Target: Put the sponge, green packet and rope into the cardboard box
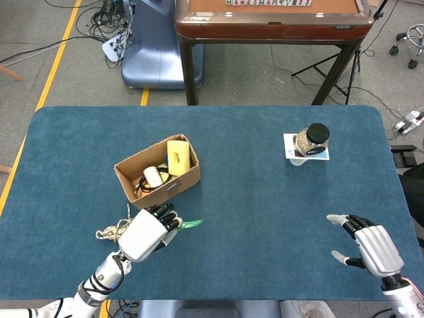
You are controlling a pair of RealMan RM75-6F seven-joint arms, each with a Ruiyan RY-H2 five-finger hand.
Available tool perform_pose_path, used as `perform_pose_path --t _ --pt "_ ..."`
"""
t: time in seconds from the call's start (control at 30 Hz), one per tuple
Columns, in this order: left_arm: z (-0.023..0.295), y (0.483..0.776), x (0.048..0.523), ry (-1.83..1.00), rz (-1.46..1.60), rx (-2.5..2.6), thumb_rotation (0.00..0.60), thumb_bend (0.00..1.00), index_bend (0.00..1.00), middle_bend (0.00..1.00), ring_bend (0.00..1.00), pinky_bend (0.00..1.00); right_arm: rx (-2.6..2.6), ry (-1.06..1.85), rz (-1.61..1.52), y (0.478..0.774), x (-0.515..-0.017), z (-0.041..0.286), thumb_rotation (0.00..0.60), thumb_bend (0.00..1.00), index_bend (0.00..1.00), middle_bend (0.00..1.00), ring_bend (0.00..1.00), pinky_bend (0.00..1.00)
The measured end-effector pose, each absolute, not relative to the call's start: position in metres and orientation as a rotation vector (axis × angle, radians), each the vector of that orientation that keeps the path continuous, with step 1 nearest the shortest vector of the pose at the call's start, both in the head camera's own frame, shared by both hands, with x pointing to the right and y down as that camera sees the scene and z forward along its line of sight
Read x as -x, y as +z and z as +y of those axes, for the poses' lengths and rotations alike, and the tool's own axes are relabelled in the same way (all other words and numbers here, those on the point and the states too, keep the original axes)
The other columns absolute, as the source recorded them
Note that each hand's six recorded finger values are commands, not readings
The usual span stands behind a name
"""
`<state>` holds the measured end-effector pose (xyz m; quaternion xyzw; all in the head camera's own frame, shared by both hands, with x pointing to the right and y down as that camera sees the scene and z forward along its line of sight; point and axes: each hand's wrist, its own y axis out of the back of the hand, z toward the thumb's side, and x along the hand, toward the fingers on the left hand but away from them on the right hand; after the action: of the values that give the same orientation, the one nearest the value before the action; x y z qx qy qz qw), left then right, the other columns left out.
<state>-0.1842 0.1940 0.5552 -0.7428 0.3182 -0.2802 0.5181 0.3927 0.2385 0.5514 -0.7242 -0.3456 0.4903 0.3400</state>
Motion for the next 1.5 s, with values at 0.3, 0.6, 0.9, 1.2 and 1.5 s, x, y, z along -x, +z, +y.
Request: perform_pose_path --t 0.3,0.6,0.9,1.2,1.5 --pt "0.134 0.538 0.192 -0.778 0.994 1.718 0.6 0.48 0.63 0.63 0.37 0.64 1.883 1.276 -0.9 0.552 -0.392 0.238 0.6 0.01 0.29 0.38 0.33 0.45" --pt "0.093 0.569 0.184 -0.977 1.077 1.64 0.6 0.48 0.6 0.61 0.33 0.42 1.888 1.28 -0.898 0.553 -0.393 0.238 0.6 0.01 0.29 0.38 0.33 0.45" --pt "0.088 0.611 0.183 -1.279 0.899 1.583 0.6 0.2 0.04 0.05 0.0 0.13 1.894 1.277 -0.897 0.553 -0.393 0.238 0.6 0.01 0.29 0.38 0.33 0.45" --pt "0.096 0.601 0.188 -1.285 0.88 1.554 0.6 0.17 0.0 0.0 0.0 0.13 1.904 1.279 -0.882 0.556 -0.391 0.239 0.6 0.01 0.29 0.38 0.33 0.45" --pt "0.13 0.587 0.238 -1.359 0.78 1.507 0.6 0.17 0.0 0.0 0.0 0.13 1.904 1.284 -0.867 0.559 -0.388 0.241 0.6 0.01 0.29 0.38 0.33 0.45"
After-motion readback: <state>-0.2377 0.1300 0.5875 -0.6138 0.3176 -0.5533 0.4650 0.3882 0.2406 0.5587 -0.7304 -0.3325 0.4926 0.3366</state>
